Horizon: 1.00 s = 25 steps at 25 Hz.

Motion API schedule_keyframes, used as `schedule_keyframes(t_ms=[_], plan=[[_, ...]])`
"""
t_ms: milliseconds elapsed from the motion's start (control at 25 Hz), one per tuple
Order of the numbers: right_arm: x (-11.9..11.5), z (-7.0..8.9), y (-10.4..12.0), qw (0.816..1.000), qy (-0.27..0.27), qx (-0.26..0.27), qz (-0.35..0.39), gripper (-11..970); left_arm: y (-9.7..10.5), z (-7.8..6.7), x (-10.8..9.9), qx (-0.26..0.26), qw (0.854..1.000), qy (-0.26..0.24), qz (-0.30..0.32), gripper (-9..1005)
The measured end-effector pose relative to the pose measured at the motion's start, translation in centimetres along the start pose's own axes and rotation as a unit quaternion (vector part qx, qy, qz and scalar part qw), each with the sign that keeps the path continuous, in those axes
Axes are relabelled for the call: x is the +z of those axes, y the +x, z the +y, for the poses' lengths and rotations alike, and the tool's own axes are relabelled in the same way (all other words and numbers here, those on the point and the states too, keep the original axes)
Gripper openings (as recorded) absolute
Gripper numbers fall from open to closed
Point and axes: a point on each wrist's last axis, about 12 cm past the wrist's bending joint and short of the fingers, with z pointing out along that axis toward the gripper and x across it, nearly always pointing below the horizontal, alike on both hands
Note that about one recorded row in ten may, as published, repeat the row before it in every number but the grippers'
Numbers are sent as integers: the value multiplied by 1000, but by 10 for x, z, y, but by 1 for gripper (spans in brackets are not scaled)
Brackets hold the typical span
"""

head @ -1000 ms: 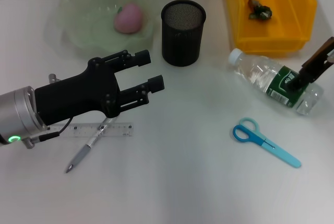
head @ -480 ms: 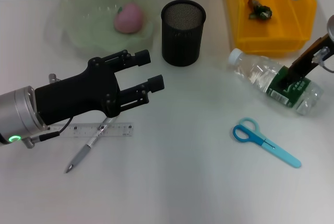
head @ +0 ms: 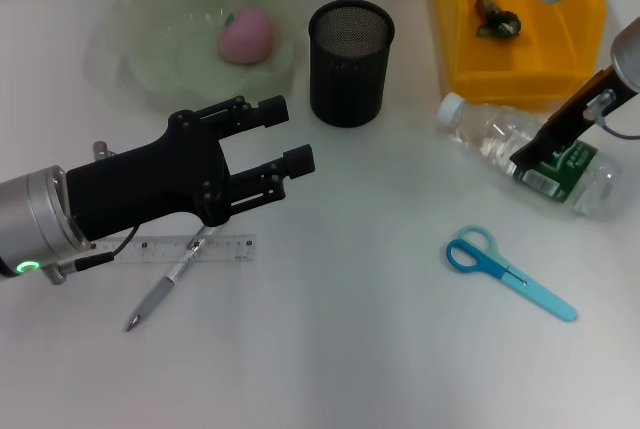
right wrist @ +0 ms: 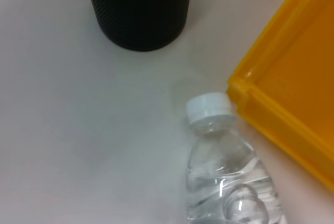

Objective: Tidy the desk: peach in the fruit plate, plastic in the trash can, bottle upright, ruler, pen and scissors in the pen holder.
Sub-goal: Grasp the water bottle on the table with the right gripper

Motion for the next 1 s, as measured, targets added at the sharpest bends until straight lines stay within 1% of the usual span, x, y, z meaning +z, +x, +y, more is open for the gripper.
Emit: schedule_keyframes(t_ms=[80, 480, 1000], plan=[[4, 1, -1, 1000, -3, 0, 3, 779, 0, 0, 0, 0, 1000, 0, 0, 661], [12, 1, 1, 1000, -5, 3, 5, 785, -1, 0, 0, 0, 1000, -1, -4, 661], [17, 2, 1, 1000, -7, 2, 8, 782, -1, 1, 0, 1, 1000, -2, -3, 661]])
